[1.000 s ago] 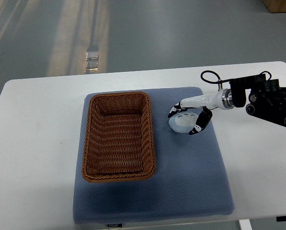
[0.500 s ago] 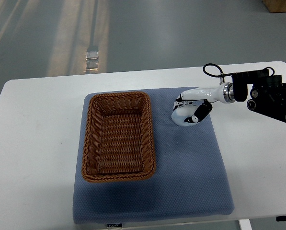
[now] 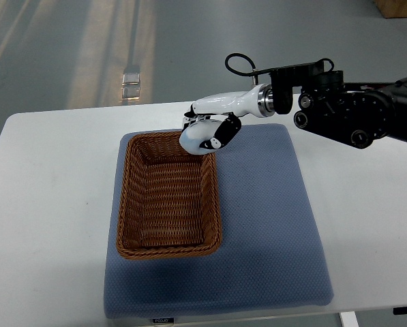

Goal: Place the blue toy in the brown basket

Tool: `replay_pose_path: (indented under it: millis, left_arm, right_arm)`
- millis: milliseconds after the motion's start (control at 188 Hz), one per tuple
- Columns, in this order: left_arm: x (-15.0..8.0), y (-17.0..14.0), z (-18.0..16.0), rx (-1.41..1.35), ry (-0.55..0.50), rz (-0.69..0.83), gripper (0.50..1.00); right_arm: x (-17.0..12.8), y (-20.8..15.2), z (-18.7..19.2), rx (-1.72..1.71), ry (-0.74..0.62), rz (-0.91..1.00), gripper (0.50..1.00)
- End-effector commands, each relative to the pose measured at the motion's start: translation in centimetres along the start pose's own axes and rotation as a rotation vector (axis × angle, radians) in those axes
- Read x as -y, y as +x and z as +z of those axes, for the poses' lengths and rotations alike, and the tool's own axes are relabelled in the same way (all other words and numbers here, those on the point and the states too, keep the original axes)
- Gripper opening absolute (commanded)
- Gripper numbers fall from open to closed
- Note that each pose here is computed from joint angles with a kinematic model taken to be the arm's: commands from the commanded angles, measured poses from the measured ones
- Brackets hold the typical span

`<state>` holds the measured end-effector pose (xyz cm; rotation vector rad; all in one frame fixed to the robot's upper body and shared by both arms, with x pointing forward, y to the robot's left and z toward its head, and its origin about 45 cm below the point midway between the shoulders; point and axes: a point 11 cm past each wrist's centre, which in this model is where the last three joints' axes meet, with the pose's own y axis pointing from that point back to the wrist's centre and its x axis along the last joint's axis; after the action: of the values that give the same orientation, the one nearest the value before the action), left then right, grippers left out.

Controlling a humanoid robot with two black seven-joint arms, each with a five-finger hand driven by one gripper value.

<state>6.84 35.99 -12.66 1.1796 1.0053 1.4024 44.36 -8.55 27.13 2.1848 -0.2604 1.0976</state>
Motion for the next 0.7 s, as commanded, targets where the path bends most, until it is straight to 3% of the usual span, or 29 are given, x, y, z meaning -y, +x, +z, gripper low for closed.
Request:
replay_pose_path:
  millis: [0, 128, 261, 399, 697]
  left_arm:
    - [0.0, 0.1, 0.0, 0.000, 0.000, 0.002, 1.000]
    - [0.0, 0.1, 0.0, 0.000, 0.000, 0.002, 1.000]
    - [0.0, 0.1, 0.0, 0.000, 0.000, 0.002, 1.000]
    - [0.0, 0.0, 0.0, 0.001, 0.000, 0.000, 1.000]
    - [0.0, 0.1, 0.1, 0.001, -0.001, 0.003, 1.000]
  right_arm:
    - [2.1, -0.4, -1.8, -0.010, 0.031, -0.014, 0.601]
    - [4.1, -1.4, -3.4, -0.017, 0.054, -0.038, 0.639]
    - [4.7, -1.7, -3.6, -0.015, 0.055, -0.026, 0.789]
    - [4.5, -1.3, -3.5, -0.017, 0.054, -0.015, 0.852]
    - [2.8, -0.2, -0.9, 0.021, 0.015, 0.070, 0.858]
